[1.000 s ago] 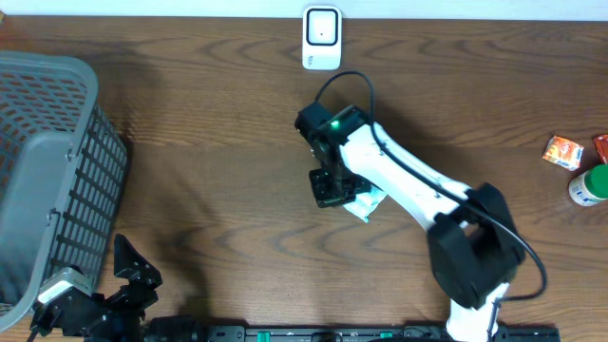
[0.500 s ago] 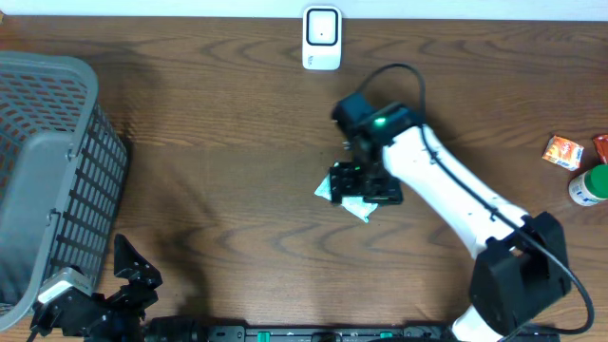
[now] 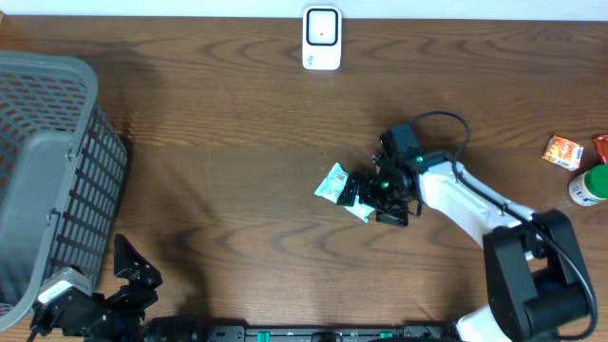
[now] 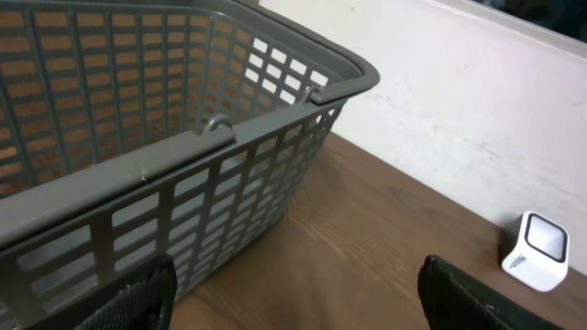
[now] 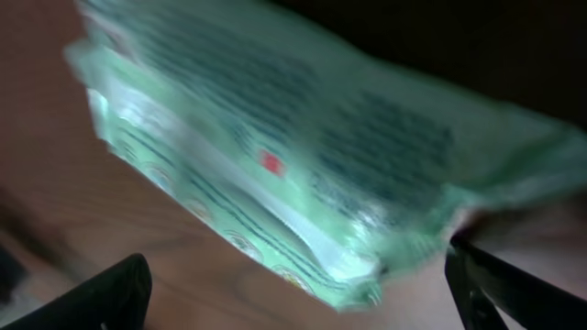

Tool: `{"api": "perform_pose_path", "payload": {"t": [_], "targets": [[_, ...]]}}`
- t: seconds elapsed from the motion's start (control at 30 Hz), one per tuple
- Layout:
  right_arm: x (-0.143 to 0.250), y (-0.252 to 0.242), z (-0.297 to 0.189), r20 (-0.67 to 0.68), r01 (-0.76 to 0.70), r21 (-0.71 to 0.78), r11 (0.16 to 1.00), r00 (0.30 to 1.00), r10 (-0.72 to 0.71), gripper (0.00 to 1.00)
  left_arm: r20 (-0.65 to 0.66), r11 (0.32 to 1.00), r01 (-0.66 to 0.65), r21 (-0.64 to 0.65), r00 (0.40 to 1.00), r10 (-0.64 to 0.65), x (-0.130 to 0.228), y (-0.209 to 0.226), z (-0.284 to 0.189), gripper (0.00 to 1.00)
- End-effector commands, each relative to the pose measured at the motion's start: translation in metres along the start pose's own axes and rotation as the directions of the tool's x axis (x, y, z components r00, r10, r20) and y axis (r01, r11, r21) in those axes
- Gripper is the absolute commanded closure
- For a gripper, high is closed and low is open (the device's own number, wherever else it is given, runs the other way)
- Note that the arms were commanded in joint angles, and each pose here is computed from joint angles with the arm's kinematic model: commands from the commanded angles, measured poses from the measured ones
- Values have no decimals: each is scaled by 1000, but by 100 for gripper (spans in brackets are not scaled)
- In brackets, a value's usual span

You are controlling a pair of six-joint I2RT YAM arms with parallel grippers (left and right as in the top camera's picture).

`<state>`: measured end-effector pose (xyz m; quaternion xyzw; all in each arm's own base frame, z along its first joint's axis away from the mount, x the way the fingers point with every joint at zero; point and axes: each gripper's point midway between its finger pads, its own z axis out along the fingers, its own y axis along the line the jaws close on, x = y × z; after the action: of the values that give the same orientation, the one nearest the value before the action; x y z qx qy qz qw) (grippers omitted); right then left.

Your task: Scan the item barcode

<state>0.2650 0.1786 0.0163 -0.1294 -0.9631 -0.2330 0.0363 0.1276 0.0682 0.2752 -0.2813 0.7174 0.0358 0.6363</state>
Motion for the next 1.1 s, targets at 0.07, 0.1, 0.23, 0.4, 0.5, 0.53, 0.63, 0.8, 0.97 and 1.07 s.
{"api": "perform_pose_path", "payload": {"t": [0.07, 0.1, 0.23, 0.4, 0.5, 0.53, 0.63, 0.8, 0.97, 1.07], "targets": [[11, -36, 24, 29, -163, 41, 986, 986, 162, 1, 2, 1000, 10, 12, 1000, -10, 0, -1, -1, 16], [11, -39, 28, 44, -177, 29, 984, 983, 176, 1, 2, 1000, 10, 12, 1000, -10, 0, -1, -1, 16], [10, -47, 43, 95, -208, -29, 978, 973, 210, 1, 2, 1000, 10, 12, 1000, -10, 0, -1, -1, 16], [17, -71, 57, 111, -256, 12, 967, 961, 253, 1, 2, 1000, 10, 12, 1000, -10, 0, -1, -1, 16], [17, -76, 66, 104, -255, 26, 967, 962, 251, 9, 1, 1000, 10, 12, 1000, -10, 0, -1, -1, 16], [14, -76, 69, 109, -243, 20, 970, 965, 240, 15, 2, 1000, 10, 12, 1000, -10, 0, -1, -1, 15], [10, -72, 76, 96, -226, -11, 974, 969, 226, 41, 2, 1000, 10, 12, 1000, -10, 0, -1, -1, 16], [1, -68, 78, 104, -179, -44, 983, 978, 183, 91, 2, 1000, 10, 12, 1000, -10, 0, -1, -1, 16], [-18, -43, 70, 175, -2, -114, 994, 984, 22, 99, 2, 1000, 10, 12, 1000, -10, 0, -1, -1, 16], [-21, -25, 56, 202, 80, -164, 983, 978, -46, 99, 2, 1000, 10, 12, 1000, -10, 0, -1, -1, 16]]}}
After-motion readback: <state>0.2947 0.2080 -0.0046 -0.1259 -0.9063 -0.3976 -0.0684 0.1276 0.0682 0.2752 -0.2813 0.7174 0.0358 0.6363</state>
